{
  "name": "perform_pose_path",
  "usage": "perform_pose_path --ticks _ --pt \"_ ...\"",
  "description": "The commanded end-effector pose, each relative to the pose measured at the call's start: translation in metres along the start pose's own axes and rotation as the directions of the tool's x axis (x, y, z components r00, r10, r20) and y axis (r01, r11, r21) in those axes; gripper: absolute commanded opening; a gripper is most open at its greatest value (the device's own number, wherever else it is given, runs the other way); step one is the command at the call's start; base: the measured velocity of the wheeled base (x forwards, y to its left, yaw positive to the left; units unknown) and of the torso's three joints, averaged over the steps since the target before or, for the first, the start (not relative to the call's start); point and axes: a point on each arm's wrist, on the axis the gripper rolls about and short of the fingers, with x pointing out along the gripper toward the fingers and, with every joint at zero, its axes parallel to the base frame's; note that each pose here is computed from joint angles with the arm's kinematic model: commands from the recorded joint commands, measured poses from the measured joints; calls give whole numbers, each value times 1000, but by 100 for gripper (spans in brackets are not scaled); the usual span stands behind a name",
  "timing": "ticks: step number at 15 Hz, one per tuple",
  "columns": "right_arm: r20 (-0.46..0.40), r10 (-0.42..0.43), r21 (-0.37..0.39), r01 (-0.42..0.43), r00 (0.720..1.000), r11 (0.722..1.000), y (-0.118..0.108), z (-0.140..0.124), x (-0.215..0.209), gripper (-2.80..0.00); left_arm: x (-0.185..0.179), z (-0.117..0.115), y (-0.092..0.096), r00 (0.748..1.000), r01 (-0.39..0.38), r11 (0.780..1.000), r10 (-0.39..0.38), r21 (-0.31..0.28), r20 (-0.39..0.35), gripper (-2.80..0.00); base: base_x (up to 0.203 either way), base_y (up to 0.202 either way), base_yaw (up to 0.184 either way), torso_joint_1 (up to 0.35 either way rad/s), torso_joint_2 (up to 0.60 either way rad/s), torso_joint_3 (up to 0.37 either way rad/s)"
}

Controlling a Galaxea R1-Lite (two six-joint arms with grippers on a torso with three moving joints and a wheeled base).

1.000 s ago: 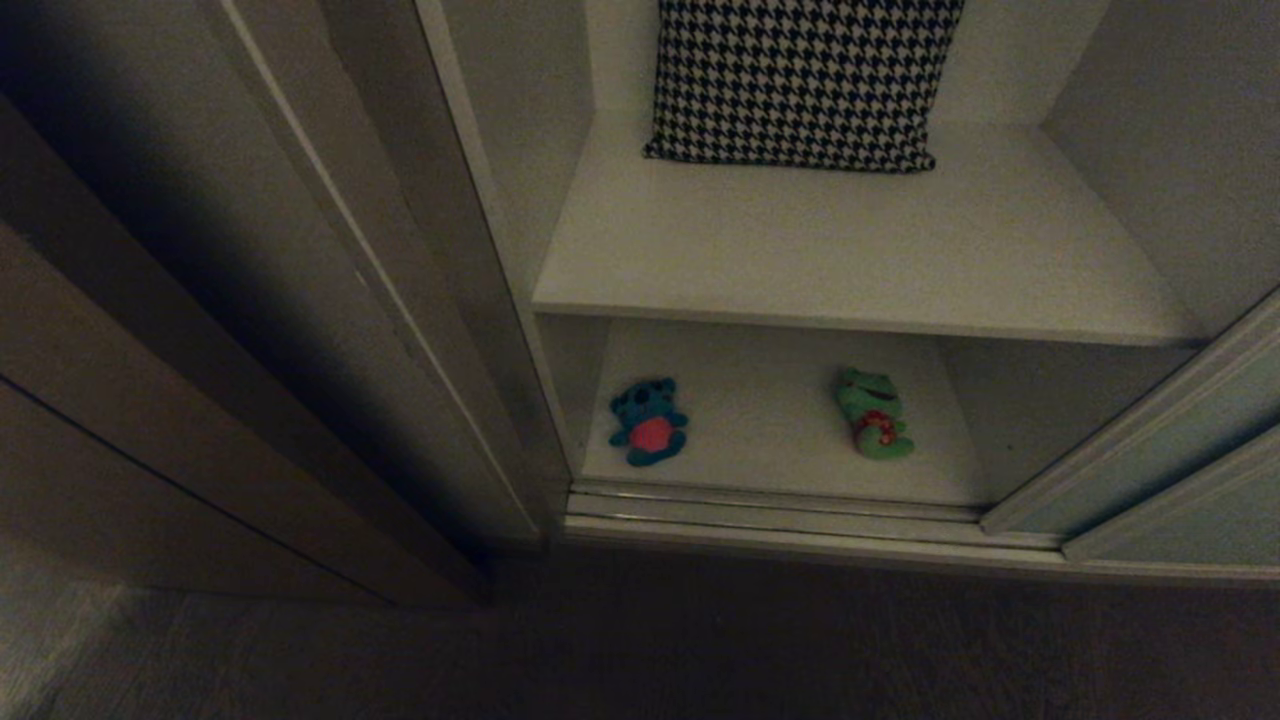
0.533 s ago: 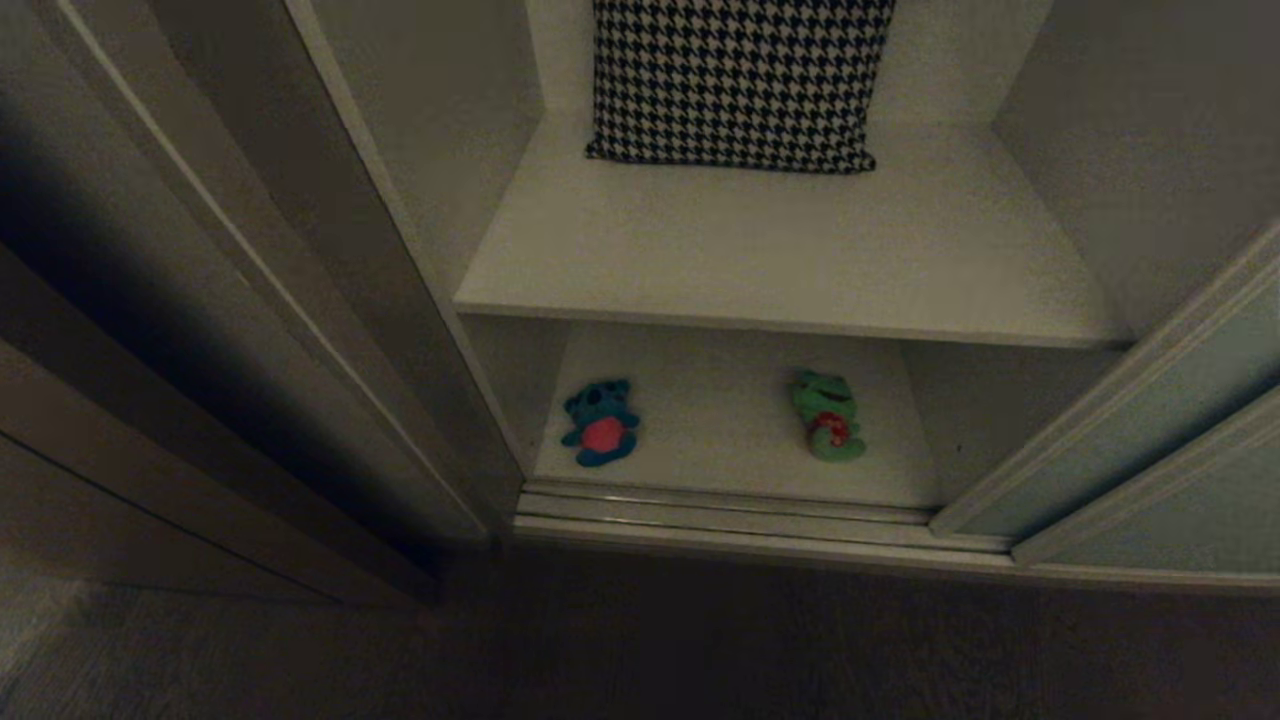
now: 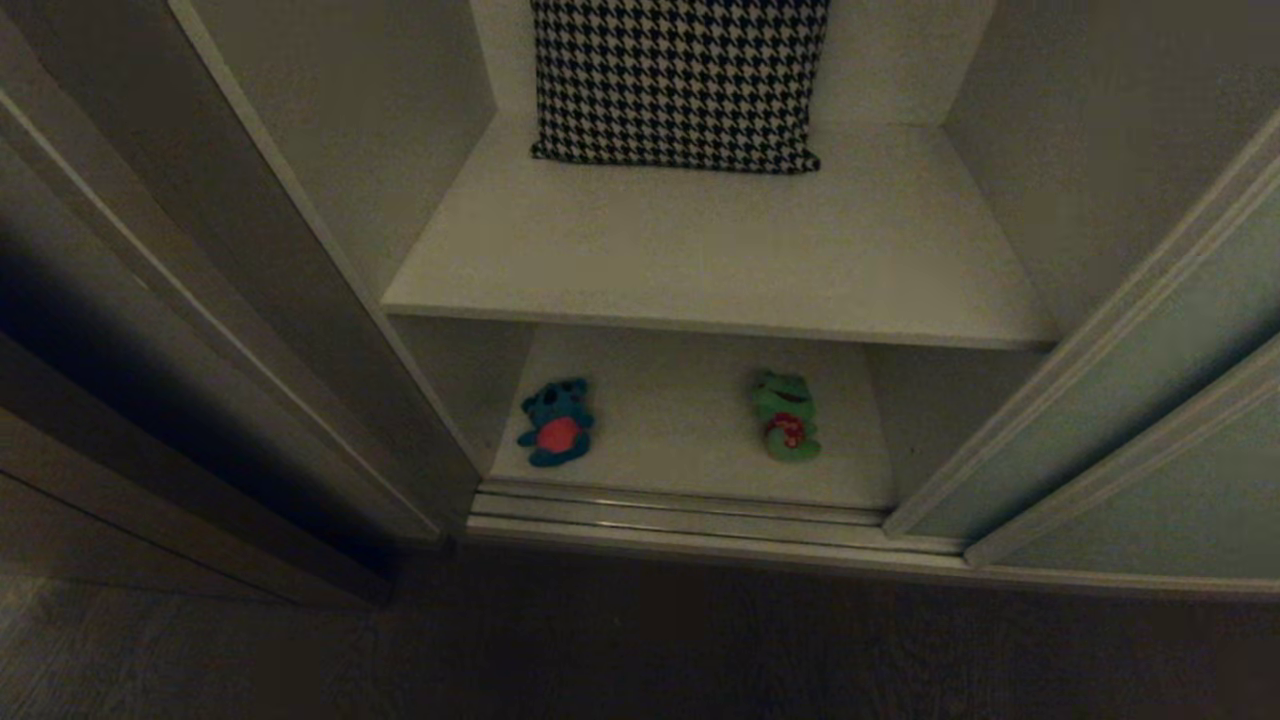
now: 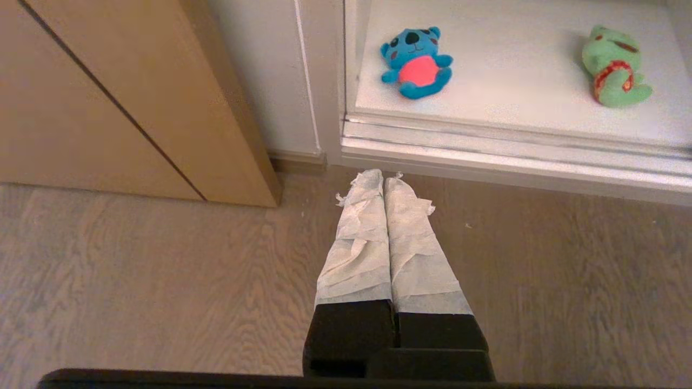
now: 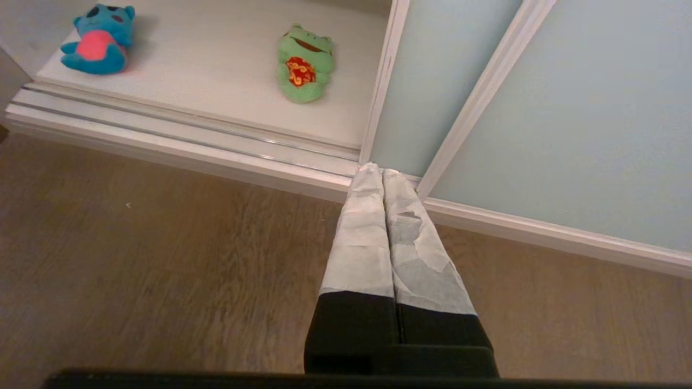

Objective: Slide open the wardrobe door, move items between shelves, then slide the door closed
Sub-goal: Close the door

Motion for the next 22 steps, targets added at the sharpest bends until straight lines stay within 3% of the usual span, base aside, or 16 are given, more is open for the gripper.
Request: perform_pose_path --ticks 1,17,22 --pt "0 0 -1 0 1000 1000 0 0 0 -280 0 0 0 1000 0 1000 0 0 -1 -280 0 0 0 0 0 0" --pt "-1 3 -19 -3 1000 1000 0 0 0 -280 0 0 0 1000 0 1000 0 0 0 -280 0 0 0 0 0 0" --pt "-31 -8 6 9 999 1000 0 1 -2 -280 0 0 0 1000 0 1000 0 0 0 -280 0 0 0 0 0 0"
